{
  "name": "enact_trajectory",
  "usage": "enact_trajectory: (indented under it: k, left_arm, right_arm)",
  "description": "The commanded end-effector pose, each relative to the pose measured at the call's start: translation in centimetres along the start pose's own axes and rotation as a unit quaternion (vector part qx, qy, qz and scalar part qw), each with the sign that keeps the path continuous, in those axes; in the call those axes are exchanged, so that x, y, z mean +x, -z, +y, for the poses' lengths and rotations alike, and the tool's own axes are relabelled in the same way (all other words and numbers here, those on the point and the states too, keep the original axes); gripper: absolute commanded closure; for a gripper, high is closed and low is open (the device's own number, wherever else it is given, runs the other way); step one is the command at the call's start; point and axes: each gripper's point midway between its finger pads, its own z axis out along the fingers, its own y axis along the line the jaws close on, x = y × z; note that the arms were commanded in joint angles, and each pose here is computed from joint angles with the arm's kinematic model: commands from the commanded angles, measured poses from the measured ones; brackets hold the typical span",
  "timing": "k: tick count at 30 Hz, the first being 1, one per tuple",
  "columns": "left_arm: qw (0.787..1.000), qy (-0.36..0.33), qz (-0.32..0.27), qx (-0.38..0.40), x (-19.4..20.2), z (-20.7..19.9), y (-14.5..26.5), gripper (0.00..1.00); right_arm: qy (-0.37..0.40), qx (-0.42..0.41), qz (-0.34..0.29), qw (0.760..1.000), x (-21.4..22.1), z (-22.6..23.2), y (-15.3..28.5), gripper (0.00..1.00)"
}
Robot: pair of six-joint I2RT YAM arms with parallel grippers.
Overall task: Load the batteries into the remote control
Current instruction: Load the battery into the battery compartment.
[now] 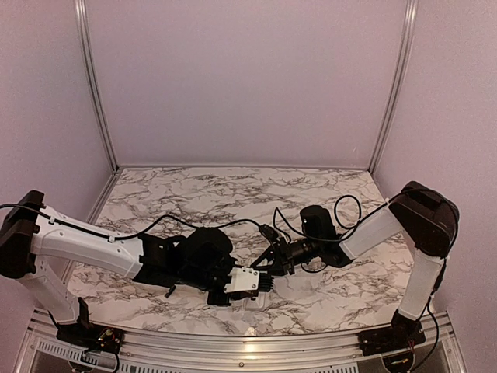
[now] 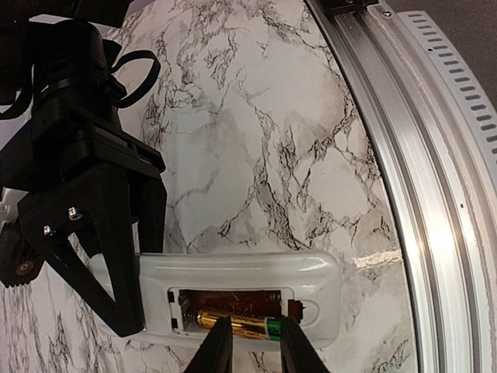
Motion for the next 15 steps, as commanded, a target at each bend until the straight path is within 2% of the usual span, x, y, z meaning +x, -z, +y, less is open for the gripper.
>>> enact_trajectory:
  k: [1, 8, 15]
  left_arm:
    - [1.0, -0.008, 0.011, 0.004, -0.2, -0.1, -0.4, 0.77]
    - [1.0, -0.009, 0.024, 0.004, 0.4, -0.1, -0.7, 0.81]
    - [0.998, -0.005, 0.064, 0.005, 2.1, -0.2, -1.4, 0.87]
  right_arm:
    - [0.033, -0.017, 0.005, 0.999, -0.4, 2.1, -0.3, 1.0]
    - [0.035, -0.019, 0.005, 0.999, -0.4, 2.2, -0.3, 1.0]
    - [0.037, -0.02, 0.005, 0.999, -0.4, 2.5, -0.2, 1.0]
